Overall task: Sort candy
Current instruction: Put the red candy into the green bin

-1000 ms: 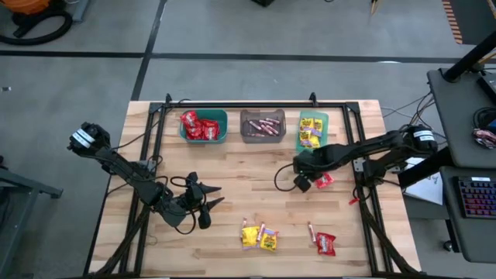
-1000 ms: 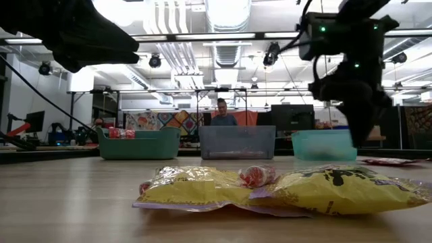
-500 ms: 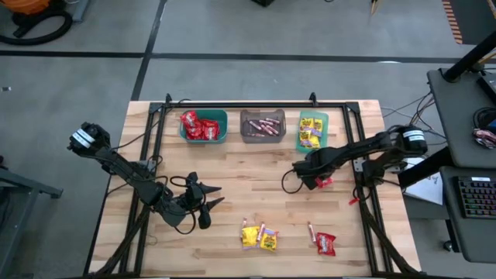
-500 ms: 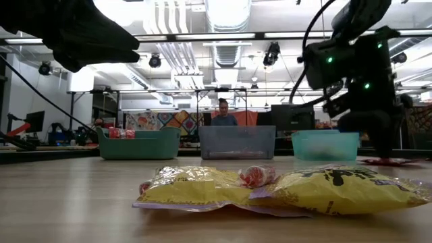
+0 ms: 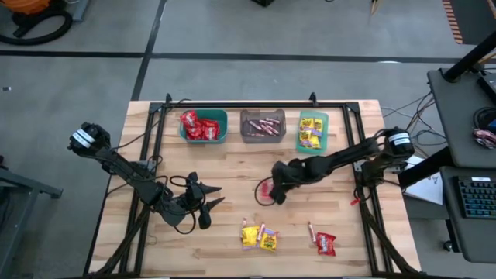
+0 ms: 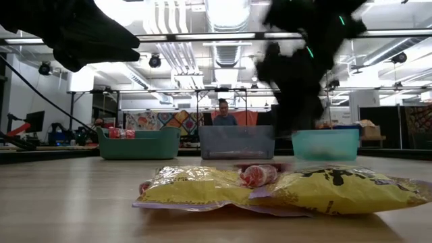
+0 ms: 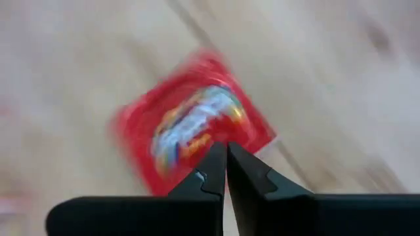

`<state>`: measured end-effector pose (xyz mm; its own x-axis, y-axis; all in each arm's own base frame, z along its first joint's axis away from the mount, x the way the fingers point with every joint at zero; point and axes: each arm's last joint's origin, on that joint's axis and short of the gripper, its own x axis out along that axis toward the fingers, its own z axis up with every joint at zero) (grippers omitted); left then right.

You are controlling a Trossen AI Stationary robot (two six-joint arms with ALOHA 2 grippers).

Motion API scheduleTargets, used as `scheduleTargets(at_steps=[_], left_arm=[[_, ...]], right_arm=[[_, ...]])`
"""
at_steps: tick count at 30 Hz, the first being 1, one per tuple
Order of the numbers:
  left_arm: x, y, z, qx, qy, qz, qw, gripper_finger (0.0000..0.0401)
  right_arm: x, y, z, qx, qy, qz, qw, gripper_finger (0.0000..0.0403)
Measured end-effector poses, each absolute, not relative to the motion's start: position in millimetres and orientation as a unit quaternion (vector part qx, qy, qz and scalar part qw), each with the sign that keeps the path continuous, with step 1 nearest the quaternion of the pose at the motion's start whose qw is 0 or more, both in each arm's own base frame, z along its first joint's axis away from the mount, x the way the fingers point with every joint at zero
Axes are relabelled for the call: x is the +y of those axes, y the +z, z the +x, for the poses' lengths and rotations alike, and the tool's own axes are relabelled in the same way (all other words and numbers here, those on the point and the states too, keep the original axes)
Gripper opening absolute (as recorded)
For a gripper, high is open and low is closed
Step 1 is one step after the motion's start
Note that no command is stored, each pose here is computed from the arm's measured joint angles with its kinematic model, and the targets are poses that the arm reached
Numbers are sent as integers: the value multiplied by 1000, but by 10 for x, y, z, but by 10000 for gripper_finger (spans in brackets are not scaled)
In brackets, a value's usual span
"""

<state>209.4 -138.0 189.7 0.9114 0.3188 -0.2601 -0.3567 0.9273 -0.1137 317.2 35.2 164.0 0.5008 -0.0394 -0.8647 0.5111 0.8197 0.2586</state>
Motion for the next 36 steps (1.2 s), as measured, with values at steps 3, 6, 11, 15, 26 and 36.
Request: scheduleTargets(at_steps=[3,6,11,15,26,36], left_arm=[[-1380,1903,2099,116,173,-83,975,156],[-1380,1897,2101,117,174,-88,974,156],[-1376,1896,2103,113,178,-110,971,156],[-1381,1826,2132,115,187,-136,966,156],[-1433,1393,2437,85,207,-198,954,156],[-1085,981,2761,125,195,-240,943,207]], right_arm=[[397,1898,3341,417,-145,225,869,9],[409,2008,3405,413,-133,197,879,9],[455,2049,3406,416,-104,158,889,9],[474,1849,3327,434,-89,126,888,9],[461,1407,3121,399,-95,180,894,9],[535,1074,3168,376,-72,147,912,9]])
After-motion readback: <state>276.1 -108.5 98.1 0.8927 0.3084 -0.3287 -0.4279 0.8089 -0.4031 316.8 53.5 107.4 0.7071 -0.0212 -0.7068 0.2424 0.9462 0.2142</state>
